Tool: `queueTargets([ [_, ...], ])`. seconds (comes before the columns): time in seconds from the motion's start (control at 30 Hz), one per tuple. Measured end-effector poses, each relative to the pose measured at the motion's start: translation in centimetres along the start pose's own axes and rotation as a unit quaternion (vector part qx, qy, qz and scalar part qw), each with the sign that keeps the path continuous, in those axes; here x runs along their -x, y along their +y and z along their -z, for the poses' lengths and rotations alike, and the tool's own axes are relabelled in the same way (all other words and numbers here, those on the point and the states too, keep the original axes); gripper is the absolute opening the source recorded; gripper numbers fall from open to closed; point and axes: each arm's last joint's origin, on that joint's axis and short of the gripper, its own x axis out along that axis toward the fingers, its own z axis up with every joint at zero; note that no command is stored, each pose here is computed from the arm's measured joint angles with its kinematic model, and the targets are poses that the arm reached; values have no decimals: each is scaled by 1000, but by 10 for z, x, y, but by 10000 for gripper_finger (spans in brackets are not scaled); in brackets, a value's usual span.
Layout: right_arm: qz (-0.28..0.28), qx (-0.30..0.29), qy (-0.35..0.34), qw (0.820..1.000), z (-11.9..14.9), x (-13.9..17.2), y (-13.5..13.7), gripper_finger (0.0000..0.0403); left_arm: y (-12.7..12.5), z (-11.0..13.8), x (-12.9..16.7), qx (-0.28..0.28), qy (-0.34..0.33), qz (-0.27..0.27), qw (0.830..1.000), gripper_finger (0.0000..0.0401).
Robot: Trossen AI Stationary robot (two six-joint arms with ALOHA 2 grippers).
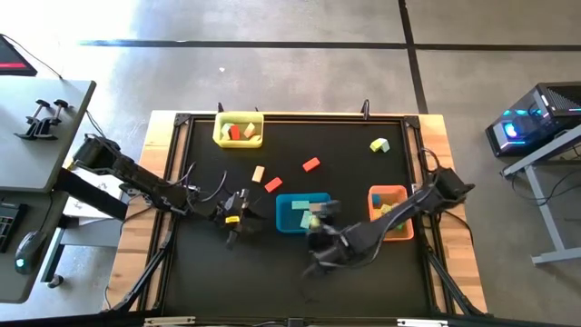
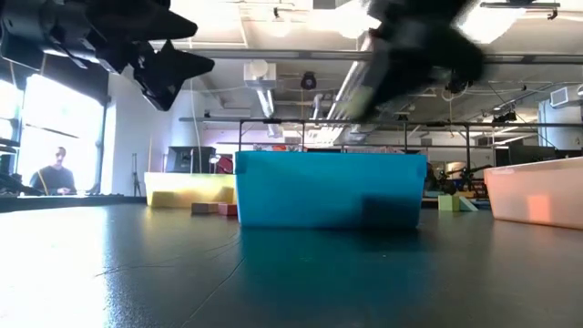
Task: Sort blocks by size
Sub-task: Put the light green square block into the orange bin
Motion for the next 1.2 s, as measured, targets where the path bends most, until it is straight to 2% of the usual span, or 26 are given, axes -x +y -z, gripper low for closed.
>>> queueTargets([
  [0.13, 28, -71, 116, 990, 40, 39, -9, 129, 0, 1, 0, -4, 3, -2, 1000, 190],
  [0.23, 33, -159, 218, 962, 65, 65, -16, 129, 0, 0, 0, -9, 2, -1, 1000, 190],
  [0.3, 25, -206, 251, 946, 79, 76, -15, 129, 0, 0, 0, -13, 1, -1, 1000, 190],
  [0.43, -10, -271, 264, 926, 113, 84, -16, 129, 0, 0, 0, -16, 1, -1, 1000, 190],
  [0.53, 6, -318, 276, 907, 139, 84, -24, 129, 0, 0, 0, -20, 2, -1, 1000, 190],
  [0.63, 12, -358, 272, 893, 156, 80, -31, 129, 0, 0, 0, -21, 1, -1, 1000, 191],
  [0.73, -14, -389, 283, 877, 167, 72, -35, 129, 0, 0, 0, -21, 1, -1, 1000, 190],
  [0.87, -37, -410, 309, 857, 180, 58, -37, 129, 0, 0, 0, -20, 1, -2, 1000, 191],
  [0.97, -31, -415, 328, 848, 189, 49, -37, 134, 0, 0, 0, -20, 1, -2, 1000, 191],
  [1.13, -34, -428, 341, 836, 198, 37, -33, 180, 0, 0, 0, -20, 1, -1, 1000, 191],
  [1.2, -35, -427, 342, 836, 199, 34, -33, 194, 0, 0, 0, -20, 0, -1, 1000, 191],
])
